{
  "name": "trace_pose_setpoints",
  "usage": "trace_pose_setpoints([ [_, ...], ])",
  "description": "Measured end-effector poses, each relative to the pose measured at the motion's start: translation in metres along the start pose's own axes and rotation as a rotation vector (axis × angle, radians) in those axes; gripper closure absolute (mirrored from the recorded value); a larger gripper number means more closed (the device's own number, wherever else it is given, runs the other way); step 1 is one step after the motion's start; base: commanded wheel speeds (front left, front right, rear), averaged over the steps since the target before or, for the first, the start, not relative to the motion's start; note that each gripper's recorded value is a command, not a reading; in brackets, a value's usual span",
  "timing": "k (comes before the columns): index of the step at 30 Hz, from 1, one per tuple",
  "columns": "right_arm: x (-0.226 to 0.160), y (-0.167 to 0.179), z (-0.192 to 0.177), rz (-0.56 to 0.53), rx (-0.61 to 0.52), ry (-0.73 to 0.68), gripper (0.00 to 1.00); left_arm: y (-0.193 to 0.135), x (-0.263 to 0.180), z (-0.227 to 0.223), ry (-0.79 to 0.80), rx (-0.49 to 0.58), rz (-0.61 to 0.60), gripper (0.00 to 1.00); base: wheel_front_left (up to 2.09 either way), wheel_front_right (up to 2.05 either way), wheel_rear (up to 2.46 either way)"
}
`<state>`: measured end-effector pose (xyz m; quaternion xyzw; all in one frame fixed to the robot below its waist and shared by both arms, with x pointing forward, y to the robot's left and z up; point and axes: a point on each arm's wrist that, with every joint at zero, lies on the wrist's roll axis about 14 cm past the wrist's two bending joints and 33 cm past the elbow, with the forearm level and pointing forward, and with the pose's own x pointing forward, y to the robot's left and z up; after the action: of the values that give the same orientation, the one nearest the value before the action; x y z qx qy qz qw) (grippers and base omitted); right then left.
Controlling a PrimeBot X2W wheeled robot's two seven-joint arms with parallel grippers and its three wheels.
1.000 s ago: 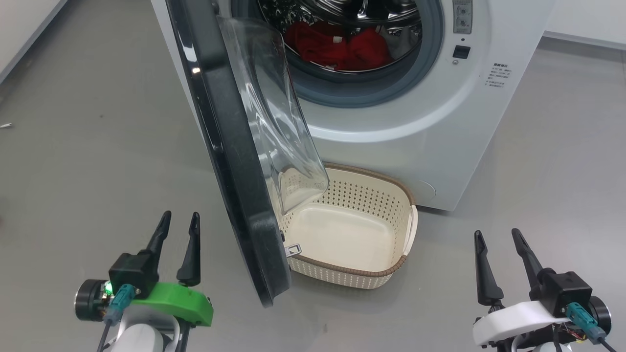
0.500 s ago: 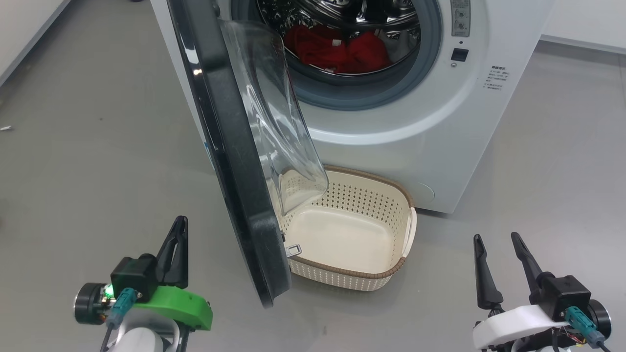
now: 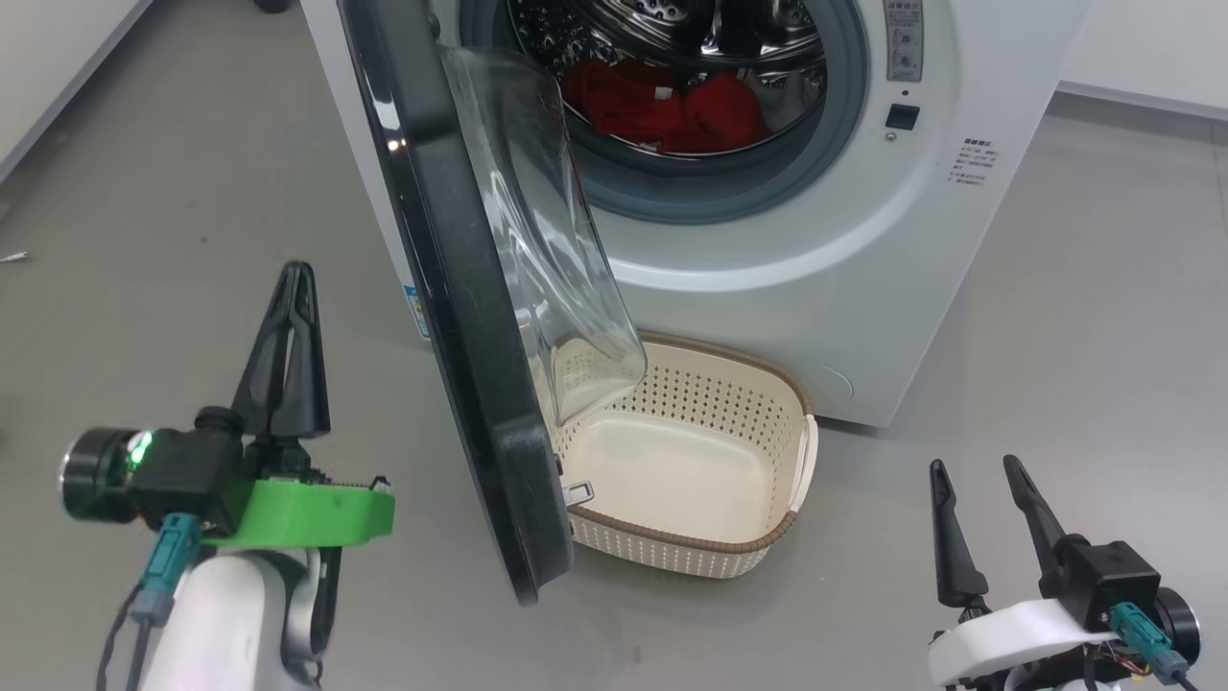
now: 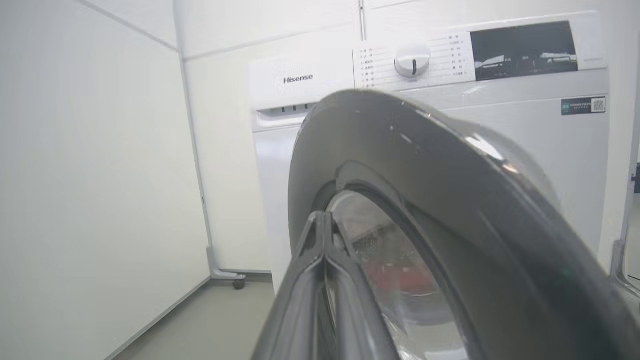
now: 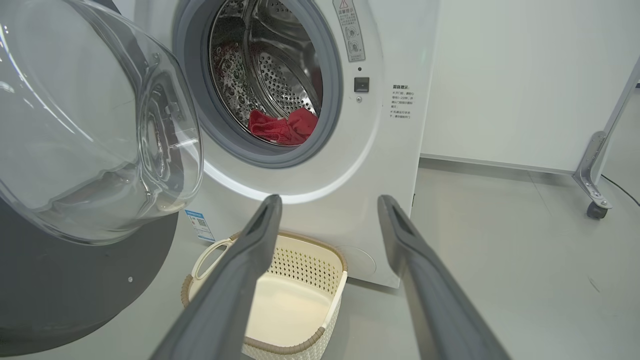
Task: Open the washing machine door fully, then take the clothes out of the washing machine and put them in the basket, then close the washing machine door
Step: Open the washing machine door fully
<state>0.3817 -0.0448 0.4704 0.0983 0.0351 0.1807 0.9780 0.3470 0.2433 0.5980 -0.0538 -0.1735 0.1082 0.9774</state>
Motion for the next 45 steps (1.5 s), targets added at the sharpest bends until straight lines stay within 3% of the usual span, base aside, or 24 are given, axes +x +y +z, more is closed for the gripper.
trace_pose_setpoints([
  [7, 0.000, 0.001, 0.003, 0.005, -0.007, -0.010, 0.00, -0.028, 0.012, 0.077, -0.244, 0.000, -0.087, 1.00, 0.00, 0.00, 0.00],
  [14, -0.002, 0.001, 0.004, 0.007, -0.009, -0.014, 0.00, -0.078, 0.001, 0.090, -0.285, -0.050, -0.262, 1.00, 0.00, 0.00, 0.00],
  [21, -0.006, 0.001, 0.002, 0.000, 0.003, -0.009, 0.00, -0.133, -0.031, 0.055, -0.131, -0.156, -0.459, 1.00, 0.00, 0.00, 0.00],
  [29, -0.008, -0.003, -0.002, -0.011, 0.006, 0.004, 0.00, -0.165, -0.066, -0.008, 0.174, -0.213, -0.554, 1.00, 0.00, 0.00, 0.00],
  [35, -0.008, -0.006, -0.005, -0.019, 0.005, 0.011, 0.00, -0.163, -0.079, -0.045, 0.322, -0.196, -0.546, 1.00, 0.00, 0.00, 0.00],
  [45, -0.009, -0.015, -0.009, -0.043, 0.010, 0.023, 0.00, -0.139, -0.073, -0.071, 0.402, -0.155, -0.445, 1.00, 0.00, 0.00, 0.00],
])
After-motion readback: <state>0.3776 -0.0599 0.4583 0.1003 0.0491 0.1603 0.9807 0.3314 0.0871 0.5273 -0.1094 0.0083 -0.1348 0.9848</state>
